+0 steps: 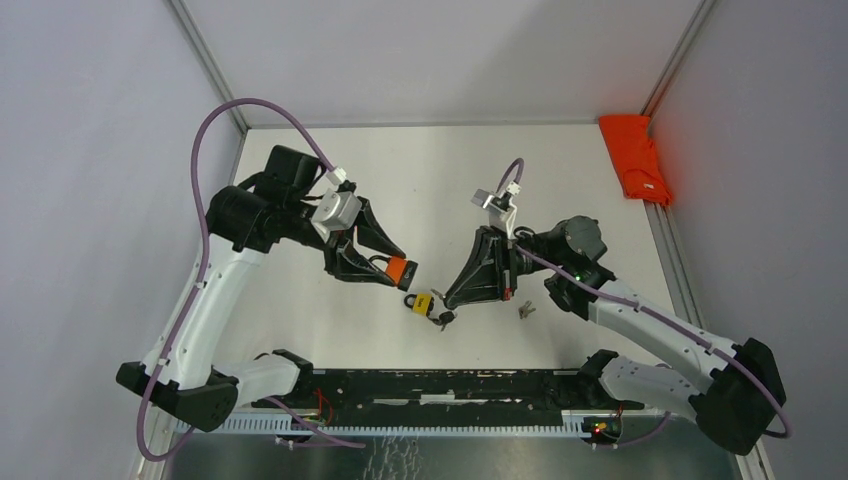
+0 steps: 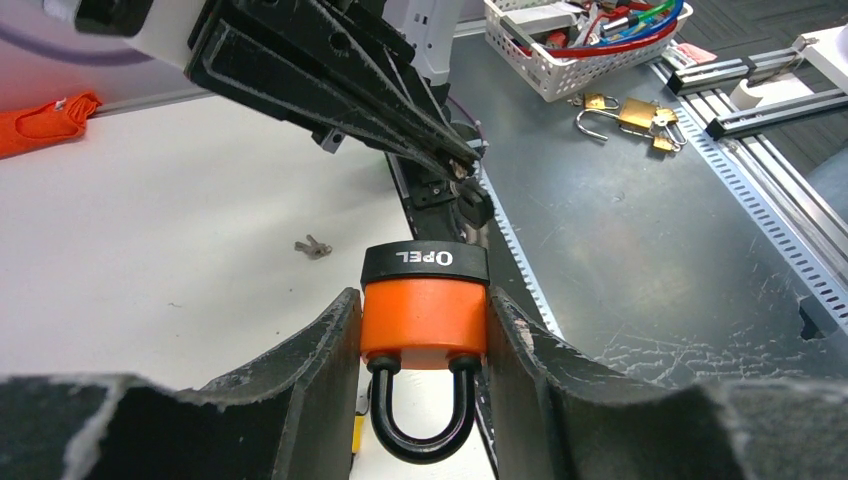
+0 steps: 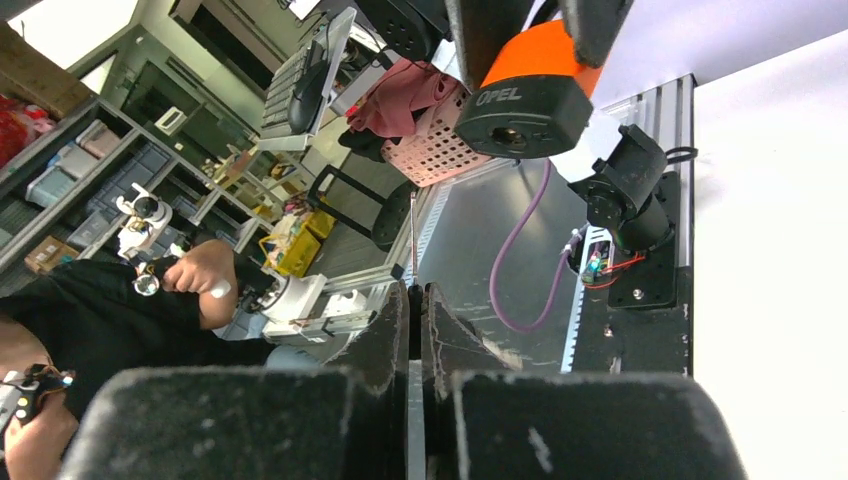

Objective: Unlock with the key

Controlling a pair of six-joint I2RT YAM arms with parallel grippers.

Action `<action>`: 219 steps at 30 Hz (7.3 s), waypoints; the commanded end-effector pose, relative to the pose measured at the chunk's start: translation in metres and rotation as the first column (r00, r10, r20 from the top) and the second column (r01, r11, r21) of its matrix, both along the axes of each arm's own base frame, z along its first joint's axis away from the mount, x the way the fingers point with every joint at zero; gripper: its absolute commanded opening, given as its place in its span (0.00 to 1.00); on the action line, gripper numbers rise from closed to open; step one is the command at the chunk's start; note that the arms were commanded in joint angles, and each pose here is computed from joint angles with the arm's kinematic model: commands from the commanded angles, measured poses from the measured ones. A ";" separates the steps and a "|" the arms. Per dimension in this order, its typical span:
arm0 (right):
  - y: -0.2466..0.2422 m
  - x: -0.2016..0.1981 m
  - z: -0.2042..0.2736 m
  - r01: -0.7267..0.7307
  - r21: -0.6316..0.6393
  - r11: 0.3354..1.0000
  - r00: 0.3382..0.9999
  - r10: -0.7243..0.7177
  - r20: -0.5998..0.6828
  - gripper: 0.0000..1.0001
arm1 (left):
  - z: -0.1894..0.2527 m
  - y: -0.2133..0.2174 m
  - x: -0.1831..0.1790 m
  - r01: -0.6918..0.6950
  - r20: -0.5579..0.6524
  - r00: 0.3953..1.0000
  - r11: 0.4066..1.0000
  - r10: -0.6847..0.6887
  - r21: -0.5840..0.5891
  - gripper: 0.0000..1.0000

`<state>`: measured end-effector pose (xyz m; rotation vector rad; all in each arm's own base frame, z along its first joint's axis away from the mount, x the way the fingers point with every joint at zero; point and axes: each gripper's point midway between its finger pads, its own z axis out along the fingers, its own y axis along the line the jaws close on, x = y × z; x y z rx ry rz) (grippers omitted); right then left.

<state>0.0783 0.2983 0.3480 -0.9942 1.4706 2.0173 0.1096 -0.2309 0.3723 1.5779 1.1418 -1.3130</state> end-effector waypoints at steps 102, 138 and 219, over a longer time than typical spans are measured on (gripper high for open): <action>0.032 0.034 -0.002 0.110 -0.120 0.987 0.915 -0.148 -0.377 0.00 | -0.007 -0.013 -0.052 0.160 -0.003 0.987 0.987 -0.160 -0.019 0.02; 0.019 0.046 -0.022 0.218 -0.224 0.950 0.895 -0.286 -0.341 0.00 | -0.002 -0.017 -0.058 0.197 -0.015 0.980 0.980 -0.197 -0.009 0.02; -0.041 0.173 -0.038 0.688 0.136 0.712 0.674 -0.560 -0.481 0.00 | -0.199 -0.128 0.146 -0.340 -0.270 0.870 0.899 0.412 0.276 0.02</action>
